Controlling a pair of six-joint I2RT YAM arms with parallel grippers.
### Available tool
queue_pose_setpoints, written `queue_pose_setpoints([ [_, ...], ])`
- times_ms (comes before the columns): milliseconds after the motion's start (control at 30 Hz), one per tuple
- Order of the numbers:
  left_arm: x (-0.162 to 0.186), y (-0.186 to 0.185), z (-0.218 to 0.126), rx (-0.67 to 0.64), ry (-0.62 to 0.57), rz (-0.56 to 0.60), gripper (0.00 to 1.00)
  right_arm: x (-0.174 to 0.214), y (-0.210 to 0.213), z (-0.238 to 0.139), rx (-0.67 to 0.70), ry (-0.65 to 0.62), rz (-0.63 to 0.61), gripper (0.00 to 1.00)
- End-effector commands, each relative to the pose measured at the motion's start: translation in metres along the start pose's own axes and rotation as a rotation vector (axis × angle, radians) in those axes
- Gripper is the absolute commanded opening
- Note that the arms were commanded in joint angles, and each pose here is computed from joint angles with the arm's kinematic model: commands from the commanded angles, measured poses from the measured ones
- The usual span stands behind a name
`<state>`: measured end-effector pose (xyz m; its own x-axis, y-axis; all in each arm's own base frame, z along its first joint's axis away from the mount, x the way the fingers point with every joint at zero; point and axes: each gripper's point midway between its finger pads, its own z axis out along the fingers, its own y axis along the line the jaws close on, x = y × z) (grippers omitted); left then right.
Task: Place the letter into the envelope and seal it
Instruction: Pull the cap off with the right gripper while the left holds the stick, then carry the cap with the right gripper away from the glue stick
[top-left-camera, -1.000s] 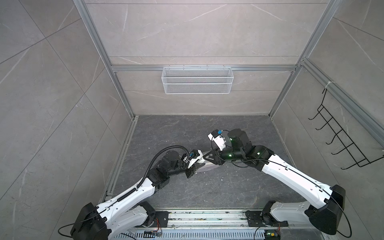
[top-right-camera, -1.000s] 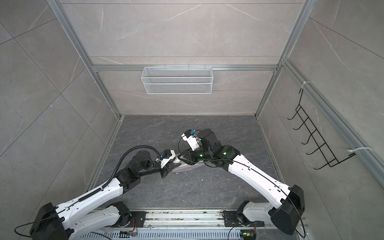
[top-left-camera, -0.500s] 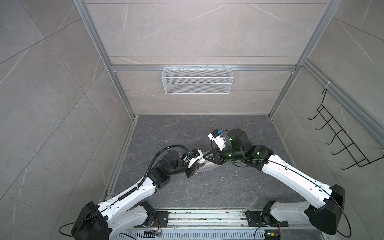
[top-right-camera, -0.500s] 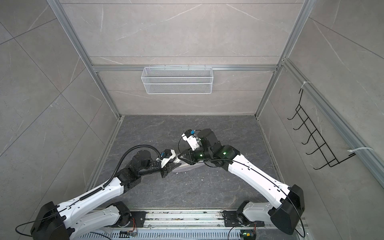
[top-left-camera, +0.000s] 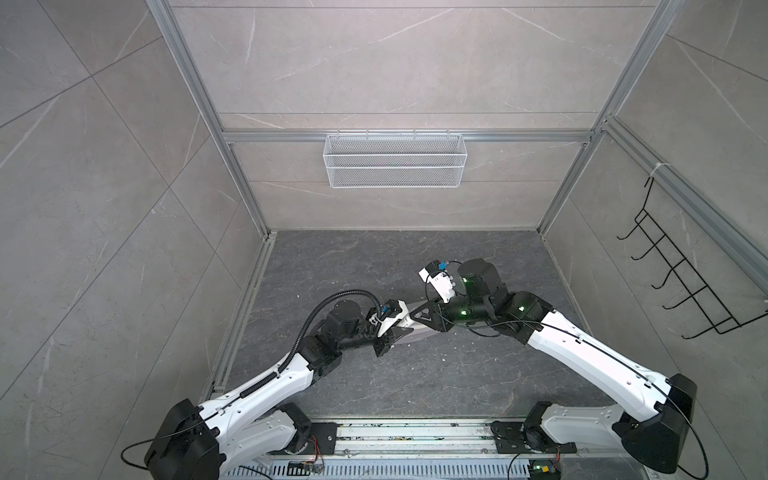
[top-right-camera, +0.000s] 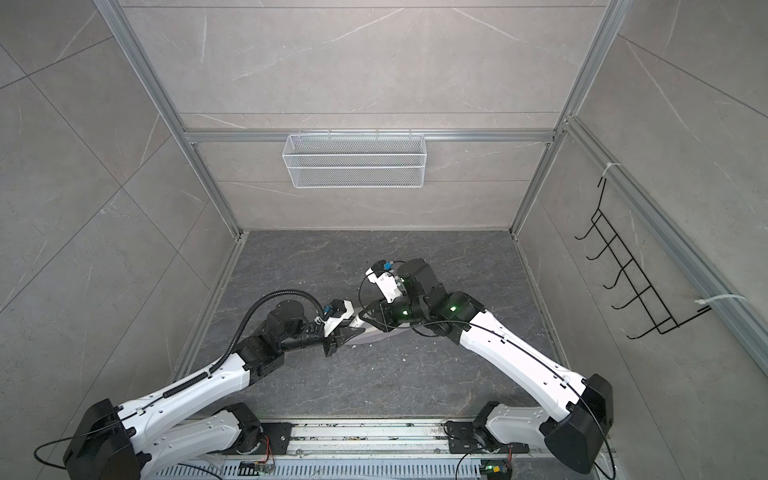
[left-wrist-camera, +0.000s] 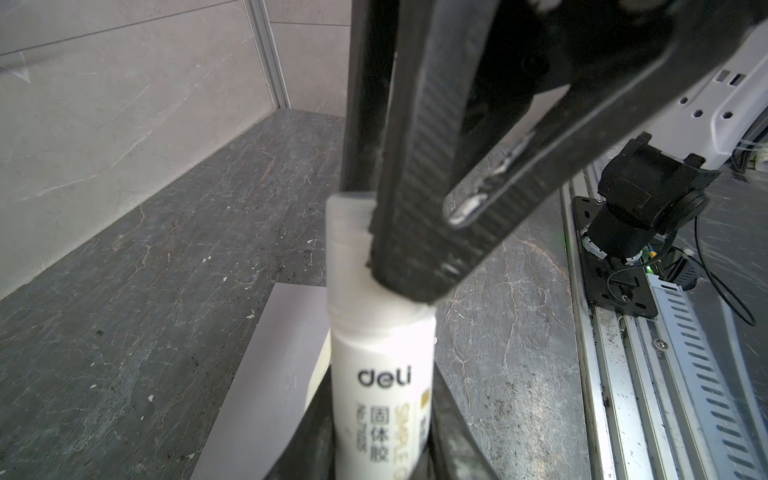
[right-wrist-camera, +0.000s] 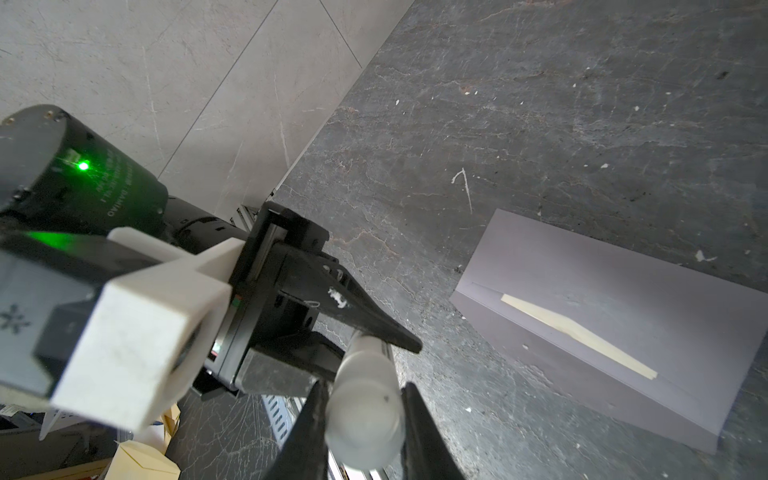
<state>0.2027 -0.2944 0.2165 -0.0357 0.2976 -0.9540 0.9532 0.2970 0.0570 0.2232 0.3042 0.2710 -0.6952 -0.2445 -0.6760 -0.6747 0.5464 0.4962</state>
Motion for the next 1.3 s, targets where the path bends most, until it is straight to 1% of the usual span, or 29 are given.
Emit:
queue_pose_setpoints([
  [0,-0.003,-0.002,0.001,0.019,0.001,0.011,0.00,-0.018,0.004,-0.020,0.018,-0.081,-0.048,0.15],
  [467,-0.002,-0.002,0.003,0.028,0.007,0.003,0.00,-0.023,-0.003,-0.037,0.048,-0.123,-0.044,0.15],
  [667,-0.004,-0.002,0.003,0.028,0.006,0.001,0.00,-0.022,-0.020,-0.038,0.121,-0.118,-0.032,0.15],
  [767,-0.004,-0.003,0.003,0.029,0.006,0.000,0.00,-0.021,-0.036,-0.039,0.196,-0.108,-0.023,0.16],
  [1067,-0.002,-0.003,0.002,0.031,0.011,-0.004,0.00,-0.014,-0.107,-0.038,0.511,-0.020,-0.001,0.16],
  [1267,-0.003,-0.004,0.001,0.031,0.010,-0.003,0.00,-0.012,-0.159,-0.029,0.605,0.028,0.058,0.16],
])
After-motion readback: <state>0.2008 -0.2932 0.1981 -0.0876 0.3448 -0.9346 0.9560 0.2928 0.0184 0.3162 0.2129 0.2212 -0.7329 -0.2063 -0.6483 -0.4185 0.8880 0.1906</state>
